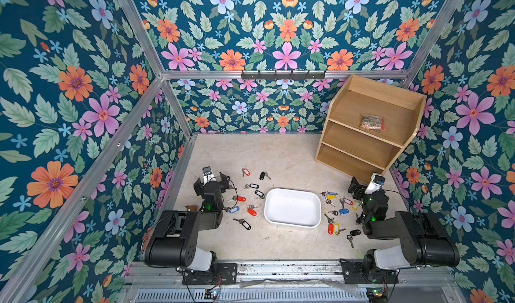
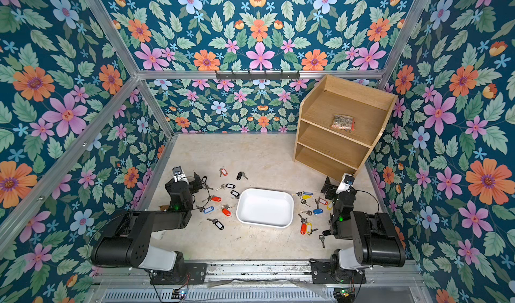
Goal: Take the keys out of the storage box
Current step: Reset both arms
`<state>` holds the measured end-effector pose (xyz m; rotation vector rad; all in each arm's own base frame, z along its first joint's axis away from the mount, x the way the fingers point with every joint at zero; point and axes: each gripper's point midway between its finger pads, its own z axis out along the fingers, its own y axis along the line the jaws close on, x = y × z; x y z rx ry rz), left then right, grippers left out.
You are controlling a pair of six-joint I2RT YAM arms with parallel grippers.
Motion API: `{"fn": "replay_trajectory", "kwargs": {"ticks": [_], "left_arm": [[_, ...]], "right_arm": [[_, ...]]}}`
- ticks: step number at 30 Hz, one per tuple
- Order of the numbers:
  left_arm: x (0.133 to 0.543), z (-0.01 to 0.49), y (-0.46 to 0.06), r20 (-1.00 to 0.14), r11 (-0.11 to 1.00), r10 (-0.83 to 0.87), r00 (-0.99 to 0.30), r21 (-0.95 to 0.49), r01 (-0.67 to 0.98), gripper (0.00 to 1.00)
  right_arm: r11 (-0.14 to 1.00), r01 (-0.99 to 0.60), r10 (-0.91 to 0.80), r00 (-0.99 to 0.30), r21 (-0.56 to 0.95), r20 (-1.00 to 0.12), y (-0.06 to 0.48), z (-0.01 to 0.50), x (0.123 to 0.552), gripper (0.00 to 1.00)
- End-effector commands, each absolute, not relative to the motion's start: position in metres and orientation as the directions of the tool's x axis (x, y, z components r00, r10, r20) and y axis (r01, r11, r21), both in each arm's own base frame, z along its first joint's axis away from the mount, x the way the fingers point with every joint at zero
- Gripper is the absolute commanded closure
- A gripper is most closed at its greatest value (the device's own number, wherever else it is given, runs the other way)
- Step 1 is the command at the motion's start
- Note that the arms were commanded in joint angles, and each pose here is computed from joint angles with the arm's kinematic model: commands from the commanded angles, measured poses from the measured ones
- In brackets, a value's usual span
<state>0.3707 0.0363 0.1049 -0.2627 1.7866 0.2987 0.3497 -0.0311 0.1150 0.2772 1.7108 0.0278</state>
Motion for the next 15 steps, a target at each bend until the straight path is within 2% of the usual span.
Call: {"fn": "replay_trajectory", "kwargs": {"ticks": [1, 2, 4, 15], "left_arm": [[0.3801, 0.1104, 0.0308, -0.985, 0.963, -0.007, -0.174, 0.040, -0.266, 0.02], [0.3819, 0.1104, 0.0340, -0.982, 0.961, -0.026, -0.188, 0.027, -0.275, 0.01], [0.3813, 0.1120, 0.0352, -0.985, 0.960, -0.018, -0.169, 0.030, -0.279, 0.01], [0.3807, 0.1128, 0.0351, -0.985, 0.959, -0.018, -0.169, 0.031, -0.281, 0.01]], "right_arm": [[0.974, 0.156, 0.175, -0.035, 0.167, -0.984, -0.0291, 0.1384, 0.3517, 0.01], [0.971, 0.178, 0.172, -0.072, 0.157, -0.982, -0.0302, 0.1320, 0.3521, 0.01], [0.972, 0.173, 0.165, -0.027, 0.158, -0.986, -0.0295, 0.1390, 0.3504, 0.01], [0.976, 0.140, 0.173, -0.055, 0.164, -0.983, -0.0264, 0.1355, 0.3536, 0.01]]}}
